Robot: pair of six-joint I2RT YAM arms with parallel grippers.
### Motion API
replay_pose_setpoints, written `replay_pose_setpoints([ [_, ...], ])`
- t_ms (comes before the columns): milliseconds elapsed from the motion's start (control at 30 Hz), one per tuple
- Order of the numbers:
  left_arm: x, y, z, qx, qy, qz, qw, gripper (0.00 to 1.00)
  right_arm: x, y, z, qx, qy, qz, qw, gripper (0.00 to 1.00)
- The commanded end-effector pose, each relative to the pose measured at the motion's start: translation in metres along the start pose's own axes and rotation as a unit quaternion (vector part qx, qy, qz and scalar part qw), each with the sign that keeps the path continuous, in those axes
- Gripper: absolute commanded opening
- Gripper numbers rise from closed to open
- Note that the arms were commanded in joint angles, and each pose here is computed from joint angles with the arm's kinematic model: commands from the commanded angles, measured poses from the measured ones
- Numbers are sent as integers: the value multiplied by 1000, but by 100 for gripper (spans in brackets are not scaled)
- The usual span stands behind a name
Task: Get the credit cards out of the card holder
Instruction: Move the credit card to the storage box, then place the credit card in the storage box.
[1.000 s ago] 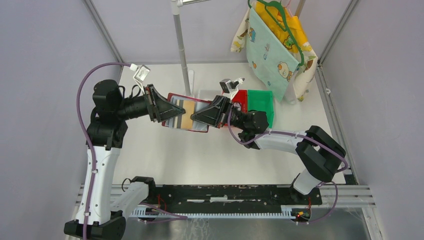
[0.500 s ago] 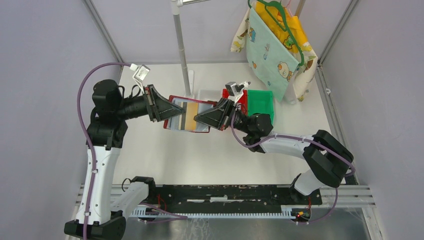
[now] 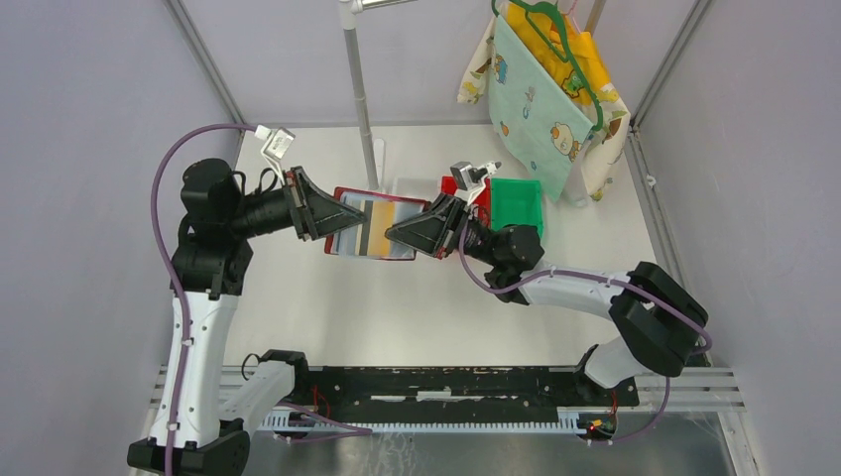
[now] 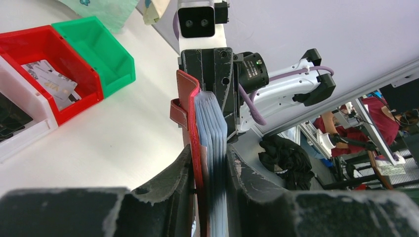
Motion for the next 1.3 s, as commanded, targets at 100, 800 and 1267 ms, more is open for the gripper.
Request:
replay_pose_setpoints([
  [100, -5, -16, 15, 31, -30, 6, 999, 2, 15, 31, 8, 22, -9, 77, 997, 28],
  [800, -10, 15, 23, 133, -32, 94, 986, 2, -57, -1, 55, -99, 9, -103, 990, 0],
  [1267, -12, 20, 20, 151, -24, 106, 983, 2, -241, -106, 143, -216, 9, -570, 793, 0],
])
Point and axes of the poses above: each gripper's point midway between its finger pads, its own x axis out along the fingers, its own y axis along the line the jaws close on, z = x × y, the point moved 1 cm from there along -x, back along the fingers, and after that the axes turned 5 degrees about x, right-handed, at the moved point
